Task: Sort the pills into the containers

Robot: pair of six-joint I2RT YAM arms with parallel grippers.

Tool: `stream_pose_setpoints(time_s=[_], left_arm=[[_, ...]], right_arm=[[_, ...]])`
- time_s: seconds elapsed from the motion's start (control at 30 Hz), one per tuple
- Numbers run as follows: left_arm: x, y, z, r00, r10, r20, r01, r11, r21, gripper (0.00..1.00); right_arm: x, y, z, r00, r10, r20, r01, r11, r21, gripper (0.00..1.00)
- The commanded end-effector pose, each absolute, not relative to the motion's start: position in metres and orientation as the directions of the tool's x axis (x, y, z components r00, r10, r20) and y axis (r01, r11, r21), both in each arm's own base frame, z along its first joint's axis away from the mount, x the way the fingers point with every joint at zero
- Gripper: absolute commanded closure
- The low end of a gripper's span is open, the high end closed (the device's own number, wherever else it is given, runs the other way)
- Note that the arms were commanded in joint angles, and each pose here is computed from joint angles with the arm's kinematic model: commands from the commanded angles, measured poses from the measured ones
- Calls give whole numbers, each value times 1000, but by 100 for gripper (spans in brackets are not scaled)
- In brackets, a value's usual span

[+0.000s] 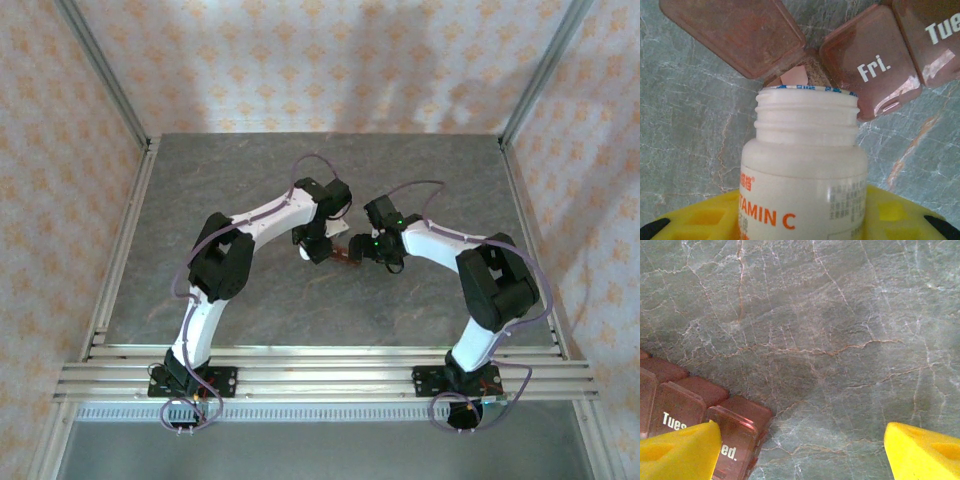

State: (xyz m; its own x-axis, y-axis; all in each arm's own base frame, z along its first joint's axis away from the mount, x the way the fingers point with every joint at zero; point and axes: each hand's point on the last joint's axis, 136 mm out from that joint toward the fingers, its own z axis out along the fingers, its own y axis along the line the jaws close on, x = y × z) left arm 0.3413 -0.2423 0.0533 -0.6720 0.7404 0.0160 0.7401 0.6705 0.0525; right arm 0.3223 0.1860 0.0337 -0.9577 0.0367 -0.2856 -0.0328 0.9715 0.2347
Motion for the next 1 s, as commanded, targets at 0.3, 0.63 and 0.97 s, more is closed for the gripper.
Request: stream_pose_setpoints(time_s=[0.3, 0.63, 0.97], left_arm=[[341, -239, 58, -650, 756, 70, 759, 642, 110, 100], [338, -238, 49, -642, 760, 101, 767, 633, 105, 100], [340, -241, 55, -646, 759, 80, 762, 638, 108, 100]], right_arm=[[317, 179, 23, -967, 14, -255, -34, 983, 183, 15], [316, 179, 22, -968, 15, -252, -33, 982, 183, 15], [316, 179, 21, -968, 15, -250, -32, 983, 182, 15]])
